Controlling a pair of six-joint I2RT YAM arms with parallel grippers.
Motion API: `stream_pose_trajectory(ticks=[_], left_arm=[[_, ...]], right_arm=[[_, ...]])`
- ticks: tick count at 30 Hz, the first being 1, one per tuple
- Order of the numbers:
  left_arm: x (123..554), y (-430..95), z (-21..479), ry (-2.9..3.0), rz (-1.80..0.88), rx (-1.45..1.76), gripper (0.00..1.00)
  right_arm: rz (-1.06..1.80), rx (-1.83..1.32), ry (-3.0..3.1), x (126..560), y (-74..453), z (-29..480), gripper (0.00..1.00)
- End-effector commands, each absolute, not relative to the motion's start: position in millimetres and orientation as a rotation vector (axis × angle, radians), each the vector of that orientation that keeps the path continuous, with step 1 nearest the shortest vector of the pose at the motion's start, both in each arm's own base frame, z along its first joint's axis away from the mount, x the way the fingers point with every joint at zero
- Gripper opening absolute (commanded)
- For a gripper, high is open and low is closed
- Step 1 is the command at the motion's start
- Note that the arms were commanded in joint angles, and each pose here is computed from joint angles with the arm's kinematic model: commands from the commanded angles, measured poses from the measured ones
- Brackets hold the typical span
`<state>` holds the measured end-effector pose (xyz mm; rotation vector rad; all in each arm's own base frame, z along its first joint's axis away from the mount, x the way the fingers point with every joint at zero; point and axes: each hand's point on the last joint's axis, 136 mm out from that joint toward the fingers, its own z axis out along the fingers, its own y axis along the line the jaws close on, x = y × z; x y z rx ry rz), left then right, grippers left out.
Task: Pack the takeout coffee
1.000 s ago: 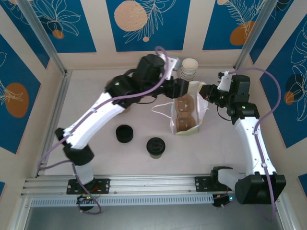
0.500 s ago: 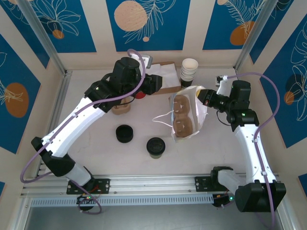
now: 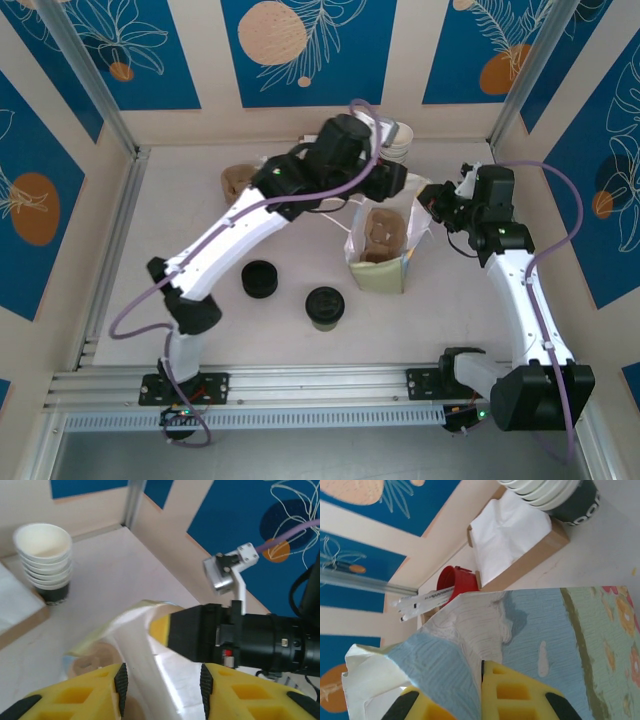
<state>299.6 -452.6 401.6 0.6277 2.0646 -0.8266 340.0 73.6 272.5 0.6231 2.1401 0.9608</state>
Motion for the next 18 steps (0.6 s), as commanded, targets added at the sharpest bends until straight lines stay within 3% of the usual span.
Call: stream_pose_trajectory(ticks=[1, 18], left_arm=[[289.7, -461.0, 369.3, 2.196, -0.811, 0.651, 0.38], [321.6, -498.7, 220.4, 2.431, -0.552, 0.671, 0.32]], right_arm=[[0.947, 0.765, 2.089, 345.0, 64.3, 283.8, 0.0], [0.945, 0.8, 2.066, 359.5, 58.3, 281.5, 0.0]])
